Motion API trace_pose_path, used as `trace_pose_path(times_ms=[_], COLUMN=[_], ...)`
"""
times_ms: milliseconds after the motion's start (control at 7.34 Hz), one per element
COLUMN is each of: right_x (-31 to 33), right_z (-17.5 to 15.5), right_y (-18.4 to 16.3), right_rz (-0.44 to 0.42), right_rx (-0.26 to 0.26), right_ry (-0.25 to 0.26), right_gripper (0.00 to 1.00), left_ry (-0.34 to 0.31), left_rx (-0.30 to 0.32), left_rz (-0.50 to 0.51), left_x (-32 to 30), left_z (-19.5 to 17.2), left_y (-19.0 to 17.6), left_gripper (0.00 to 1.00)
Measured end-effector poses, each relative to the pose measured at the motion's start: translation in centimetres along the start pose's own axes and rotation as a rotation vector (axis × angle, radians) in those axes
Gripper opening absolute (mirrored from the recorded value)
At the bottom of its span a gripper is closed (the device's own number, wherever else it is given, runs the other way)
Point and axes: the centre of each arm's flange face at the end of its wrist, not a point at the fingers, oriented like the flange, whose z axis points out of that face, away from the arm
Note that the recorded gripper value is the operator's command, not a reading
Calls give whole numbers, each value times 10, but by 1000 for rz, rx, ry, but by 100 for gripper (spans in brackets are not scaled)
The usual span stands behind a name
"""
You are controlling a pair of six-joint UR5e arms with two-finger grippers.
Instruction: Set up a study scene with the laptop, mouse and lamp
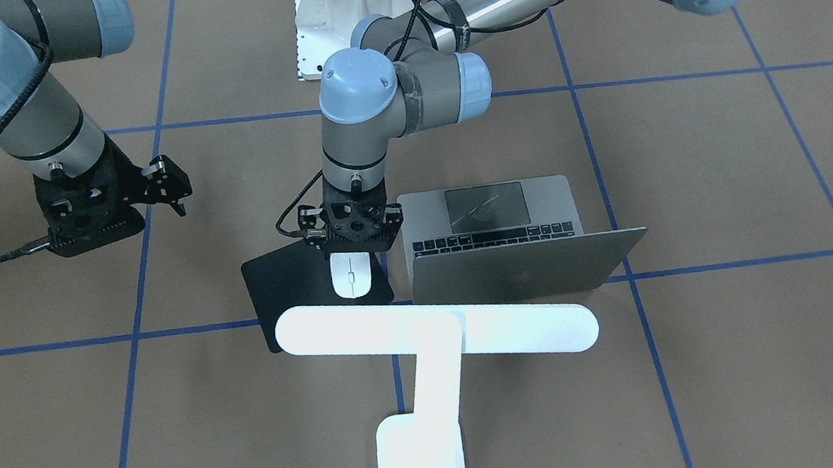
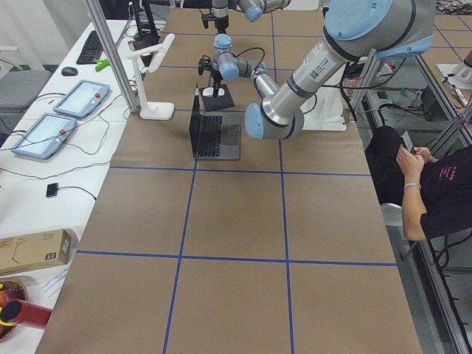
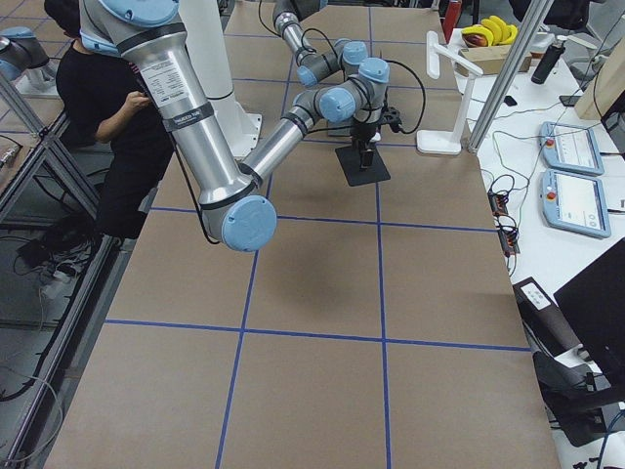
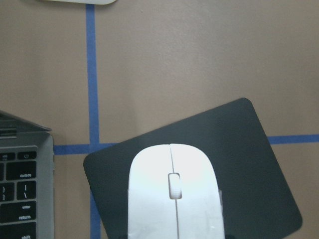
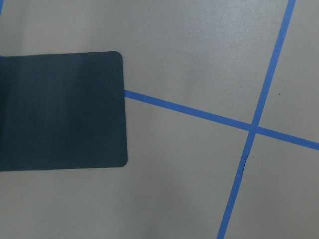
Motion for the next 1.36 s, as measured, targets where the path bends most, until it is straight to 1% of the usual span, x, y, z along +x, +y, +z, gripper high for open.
trace_pose_path(times_ms=[409,681,1090,1362], right_x=[0,0,1,4], right_z=[0,0,0,-3], right_y=[0,0,0,-1], right_rz=[0,0,1,7], right_rx=[0,0,0,5], right_ry=[0,0,1,0], right_gripper=[99,99,99,99], left_ry=[1,8,16,39], left_rx=[-1,2,5,-4], left_rz=[-34,-53,-51,-36], left_x=[0,4,6,6], left_z=[10,12,10,0], left_y=[-3,-4,-5,-2], left_gripper=[69,87,98,99])
